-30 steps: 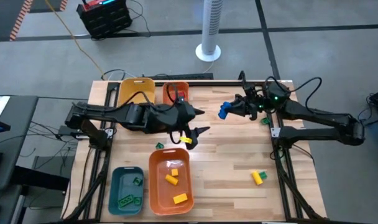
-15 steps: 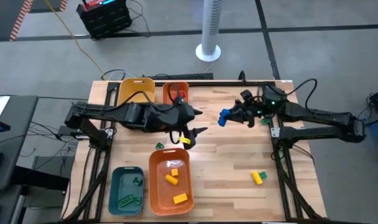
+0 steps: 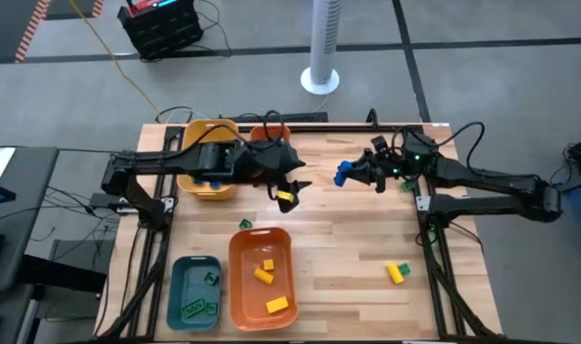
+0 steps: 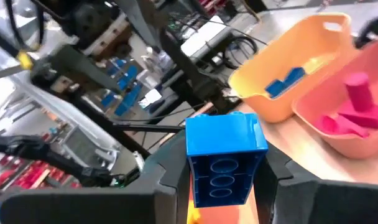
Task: Sort blocks
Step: Put the blue game piece into the yellow bin
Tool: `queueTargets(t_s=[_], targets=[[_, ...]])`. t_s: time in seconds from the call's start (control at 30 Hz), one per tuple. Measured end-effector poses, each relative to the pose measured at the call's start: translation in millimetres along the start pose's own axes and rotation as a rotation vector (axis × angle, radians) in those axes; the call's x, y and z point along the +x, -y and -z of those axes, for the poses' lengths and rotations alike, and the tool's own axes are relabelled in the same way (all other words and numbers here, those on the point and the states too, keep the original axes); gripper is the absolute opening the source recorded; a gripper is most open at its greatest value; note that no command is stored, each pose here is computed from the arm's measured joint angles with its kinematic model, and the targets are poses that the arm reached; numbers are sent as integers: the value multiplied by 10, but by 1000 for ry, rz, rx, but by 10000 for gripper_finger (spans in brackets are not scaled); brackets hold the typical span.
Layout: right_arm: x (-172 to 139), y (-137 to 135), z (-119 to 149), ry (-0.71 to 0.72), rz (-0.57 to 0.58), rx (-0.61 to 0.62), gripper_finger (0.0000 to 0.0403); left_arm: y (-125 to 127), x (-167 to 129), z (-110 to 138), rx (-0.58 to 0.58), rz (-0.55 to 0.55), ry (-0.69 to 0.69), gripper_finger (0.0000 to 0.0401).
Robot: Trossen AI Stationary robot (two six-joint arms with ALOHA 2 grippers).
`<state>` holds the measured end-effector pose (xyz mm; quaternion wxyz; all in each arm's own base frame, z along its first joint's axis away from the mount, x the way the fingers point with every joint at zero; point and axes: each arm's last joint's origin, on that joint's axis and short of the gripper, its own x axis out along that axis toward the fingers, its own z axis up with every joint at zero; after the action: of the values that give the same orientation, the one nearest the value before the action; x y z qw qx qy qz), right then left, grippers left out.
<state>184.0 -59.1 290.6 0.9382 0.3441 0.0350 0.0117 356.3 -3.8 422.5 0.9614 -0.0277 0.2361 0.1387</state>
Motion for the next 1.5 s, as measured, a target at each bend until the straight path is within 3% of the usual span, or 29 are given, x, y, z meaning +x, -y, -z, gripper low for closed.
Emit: queueTargets(t_s=[0.23, 0.63, 1.0, 1.23, 1.5], targets=[[-12, 155, 140, 20, 6, 55, 118, -121, 303, 187, -30, 89, 17, 232], [-68, 306, 192, 33, 22, 18, 118, -444, 553, 315, -176, 161, 60, 231], [-183, 180, 130, 92, -25, -199, 118, -347, 450, 125, -258, 204, 172, 254], [-181, 177, 127, 105, -9, -251, 118, -279, 359, -3, -251, 210, 221, 307], [-158, 112, 187, 105, -53, -290, 118, -221, 215, -169, -224, 177, 284, 315]])
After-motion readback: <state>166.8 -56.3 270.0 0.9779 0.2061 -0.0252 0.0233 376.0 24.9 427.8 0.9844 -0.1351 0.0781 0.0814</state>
